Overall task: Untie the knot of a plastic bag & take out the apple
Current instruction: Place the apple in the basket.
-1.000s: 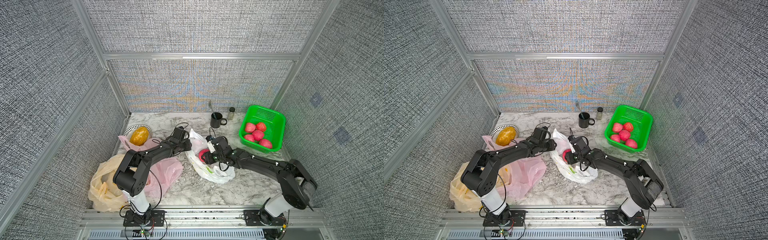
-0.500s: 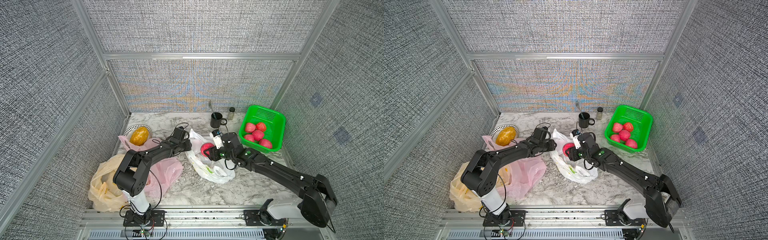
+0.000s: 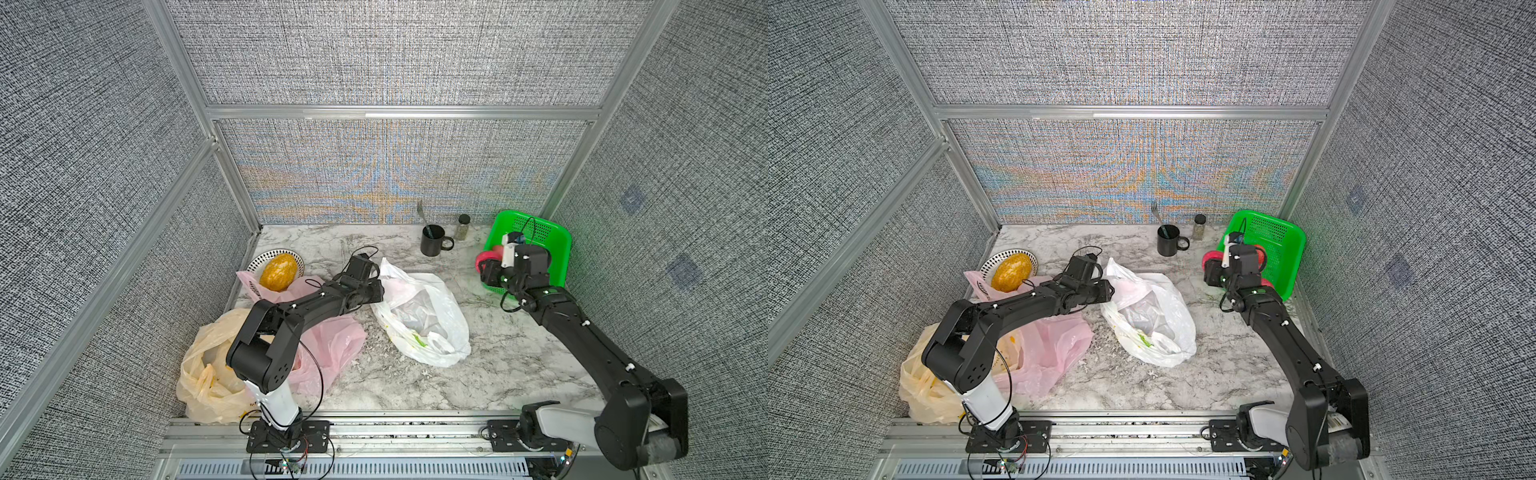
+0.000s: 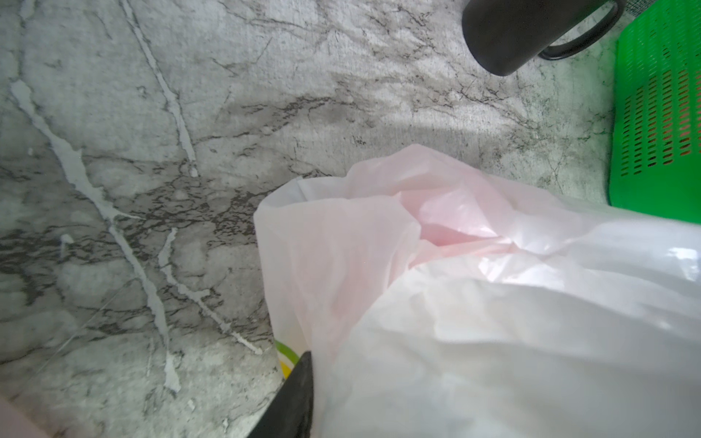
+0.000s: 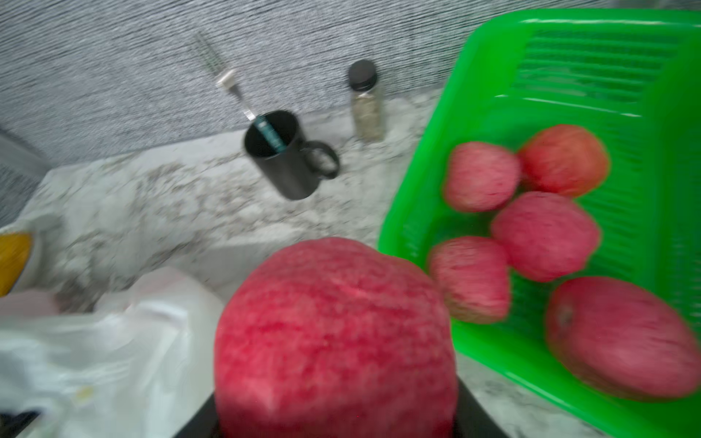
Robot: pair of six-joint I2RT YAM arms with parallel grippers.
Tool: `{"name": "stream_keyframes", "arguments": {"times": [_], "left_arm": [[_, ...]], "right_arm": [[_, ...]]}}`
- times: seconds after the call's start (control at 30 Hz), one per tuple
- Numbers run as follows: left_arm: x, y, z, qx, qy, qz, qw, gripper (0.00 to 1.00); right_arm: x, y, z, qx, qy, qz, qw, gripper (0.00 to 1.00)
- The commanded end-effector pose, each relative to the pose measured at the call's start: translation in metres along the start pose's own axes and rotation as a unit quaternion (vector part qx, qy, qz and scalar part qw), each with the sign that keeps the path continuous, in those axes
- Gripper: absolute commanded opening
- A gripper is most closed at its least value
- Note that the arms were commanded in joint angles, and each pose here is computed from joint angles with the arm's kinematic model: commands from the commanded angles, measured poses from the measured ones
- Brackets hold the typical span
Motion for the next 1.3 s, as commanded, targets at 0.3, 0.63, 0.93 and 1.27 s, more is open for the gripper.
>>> {"name": "stream_keyframes", "arguments": {"times": [0.3, 0.63, 0.93, 1.27], "left_arm": [[-0.008, -0.011, -0.003, 0.018, -0.009, 0.01, 1.0, 0.43], [-0.012, -0.019, -0.005, 0.021, -0.012, 0.018, 1.0, 0.43], [-0.018, -0.031, -0.02, 0.042, -0.042, 0.03, 0.998, 0.41], [-0.017, -0.041, -0.052, 0.066, -0.071, 0.04, 0.994, 0.19]], "right_arm": [[0.015, -0.083, 0.055, 0.069, 0.027, 0.057, 0.996, 0.58], [0.023, -0.083, 0.059, 0.065, 0.043, 0.054, 0.996, 0.84], [-0.011, -0.05, 0.017, 0.043, -0.008, 0.02, 0.999, 0.98], [0.022, 0.094, -0.029, -0.17, 0.014, -0.098, 0.98, 0.85]]}}
Point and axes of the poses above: each gripper's point midway between its finger pads, its own z axis out along the fingers, its own y axis along the line the jaws close on, x = y × z, the point moved 2 cm from there along -z, back along the fingers, and after that the axes turned 3 degrees about -z, right-handed, at the moved point
